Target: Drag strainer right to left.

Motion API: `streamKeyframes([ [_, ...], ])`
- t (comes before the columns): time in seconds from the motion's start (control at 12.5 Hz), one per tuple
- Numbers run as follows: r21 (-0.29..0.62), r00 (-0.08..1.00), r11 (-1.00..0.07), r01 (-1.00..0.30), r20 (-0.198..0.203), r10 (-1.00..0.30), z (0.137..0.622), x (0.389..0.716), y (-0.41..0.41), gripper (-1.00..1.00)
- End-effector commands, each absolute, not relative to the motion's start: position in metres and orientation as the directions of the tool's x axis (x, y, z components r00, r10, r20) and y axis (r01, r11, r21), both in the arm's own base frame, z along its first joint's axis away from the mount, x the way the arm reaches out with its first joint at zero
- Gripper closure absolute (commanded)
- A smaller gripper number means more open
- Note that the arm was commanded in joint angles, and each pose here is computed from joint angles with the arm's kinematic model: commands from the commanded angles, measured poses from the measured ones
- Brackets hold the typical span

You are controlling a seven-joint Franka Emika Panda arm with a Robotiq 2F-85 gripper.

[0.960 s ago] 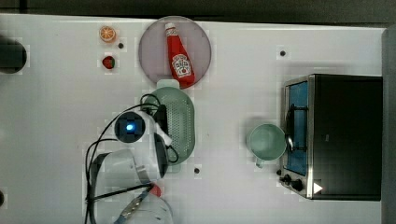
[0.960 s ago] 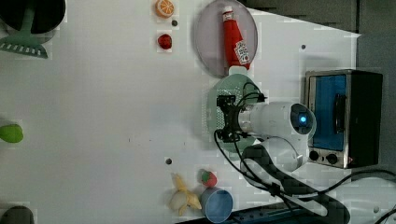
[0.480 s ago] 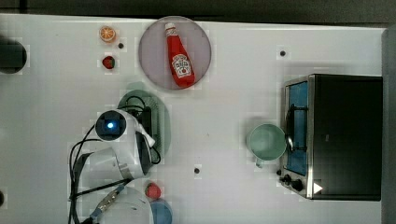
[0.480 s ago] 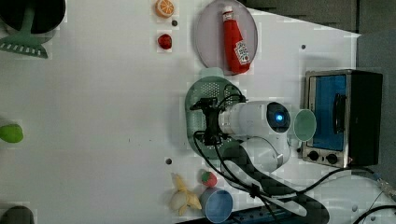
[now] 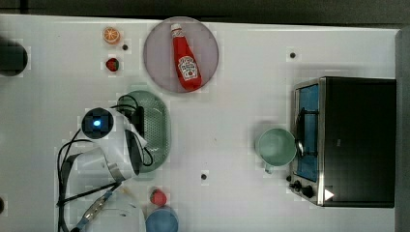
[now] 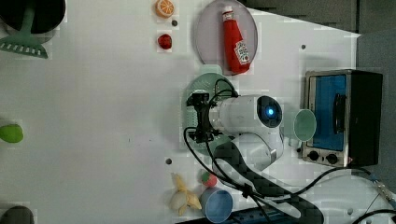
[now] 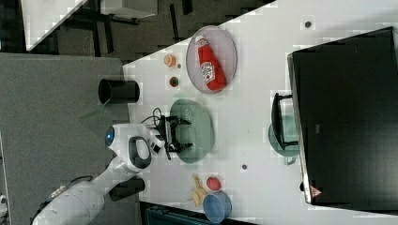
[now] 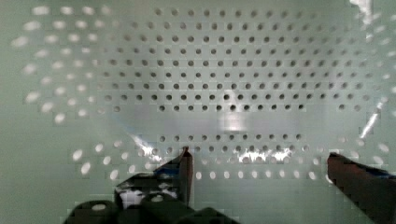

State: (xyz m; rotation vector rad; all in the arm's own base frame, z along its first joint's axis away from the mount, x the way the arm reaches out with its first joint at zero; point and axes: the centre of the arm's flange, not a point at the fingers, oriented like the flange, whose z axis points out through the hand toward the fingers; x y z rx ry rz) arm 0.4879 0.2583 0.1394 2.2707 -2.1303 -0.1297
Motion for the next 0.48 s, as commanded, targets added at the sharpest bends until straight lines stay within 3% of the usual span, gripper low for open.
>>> streamKeyframes([
  [0.08,0.064,-0.009,0.005,-0.998,-0.063,-0.998,0.146,0.478,0.316,-1.00],
  [0.48,0.060,-0.012,0.007,-0.998,-0.074,-0.997,0.143,0.481,0.360,-1.00],
])
